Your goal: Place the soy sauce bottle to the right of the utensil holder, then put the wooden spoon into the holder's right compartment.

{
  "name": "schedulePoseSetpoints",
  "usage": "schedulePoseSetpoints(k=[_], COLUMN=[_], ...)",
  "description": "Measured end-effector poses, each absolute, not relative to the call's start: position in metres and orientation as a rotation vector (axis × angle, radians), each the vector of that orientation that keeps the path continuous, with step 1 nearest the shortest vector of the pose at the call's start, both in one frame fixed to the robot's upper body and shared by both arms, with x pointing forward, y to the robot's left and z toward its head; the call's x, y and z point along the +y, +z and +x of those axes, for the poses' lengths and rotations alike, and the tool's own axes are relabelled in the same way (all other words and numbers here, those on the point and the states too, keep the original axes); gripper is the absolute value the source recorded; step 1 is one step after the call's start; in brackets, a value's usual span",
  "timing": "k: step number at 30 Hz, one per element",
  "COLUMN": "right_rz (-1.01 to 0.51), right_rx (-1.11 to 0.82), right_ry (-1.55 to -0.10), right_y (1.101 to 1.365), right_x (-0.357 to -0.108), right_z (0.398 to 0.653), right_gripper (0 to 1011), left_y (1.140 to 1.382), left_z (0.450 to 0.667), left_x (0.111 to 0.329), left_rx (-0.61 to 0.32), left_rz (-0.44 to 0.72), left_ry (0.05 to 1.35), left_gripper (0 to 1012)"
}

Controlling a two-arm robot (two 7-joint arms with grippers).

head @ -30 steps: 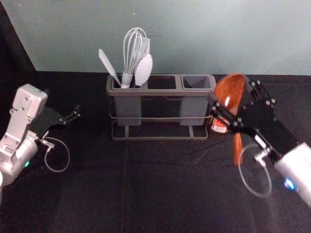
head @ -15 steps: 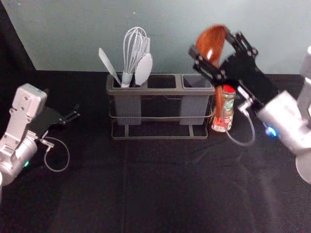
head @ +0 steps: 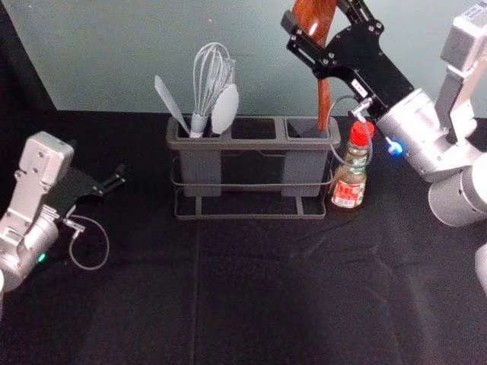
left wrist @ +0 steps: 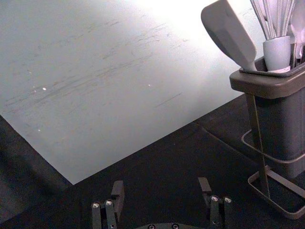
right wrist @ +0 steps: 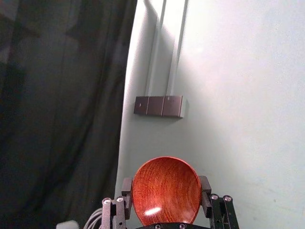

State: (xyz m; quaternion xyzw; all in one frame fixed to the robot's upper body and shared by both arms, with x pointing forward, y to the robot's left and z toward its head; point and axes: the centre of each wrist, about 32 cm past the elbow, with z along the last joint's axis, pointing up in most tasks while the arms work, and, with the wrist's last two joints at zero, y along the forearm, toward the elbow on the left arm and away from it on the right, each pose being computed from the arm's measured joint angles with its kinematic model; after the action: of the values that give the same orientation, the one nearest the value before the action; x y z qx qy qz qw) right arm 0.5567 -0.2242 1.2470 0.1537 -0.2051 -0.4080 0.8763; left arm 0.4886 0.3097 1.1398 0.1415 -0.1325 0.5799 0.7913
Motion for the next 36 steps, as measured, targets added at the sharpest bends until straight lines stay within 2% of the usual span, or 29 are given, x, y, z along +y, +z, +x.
schedulePoseSetpoints(k=[7,12,36], right_rz=[0.365,0.390,0.423], right_rx=[-0.420,-0.396,-0.319], right_ry=[-0.851,-0.861,-0.888], right_y=[1.244,1.229,1.173], right_x=[-0.215,-0.208,-0.209], right_z=[0.572,0.575,0.565], right_gripper=[838,838,838], left_y=[1.140,1.140,1.140], left_z=[0.489,0.489,0.489], left_x=[0.310,0.310,0.310], left_rx=[-0.285,-0.285,-0.285], left_rz=[0.305,0.305,0.304], left_ry=[1.248,1.248,1.248], left_gripper=[1011,1011,1011])
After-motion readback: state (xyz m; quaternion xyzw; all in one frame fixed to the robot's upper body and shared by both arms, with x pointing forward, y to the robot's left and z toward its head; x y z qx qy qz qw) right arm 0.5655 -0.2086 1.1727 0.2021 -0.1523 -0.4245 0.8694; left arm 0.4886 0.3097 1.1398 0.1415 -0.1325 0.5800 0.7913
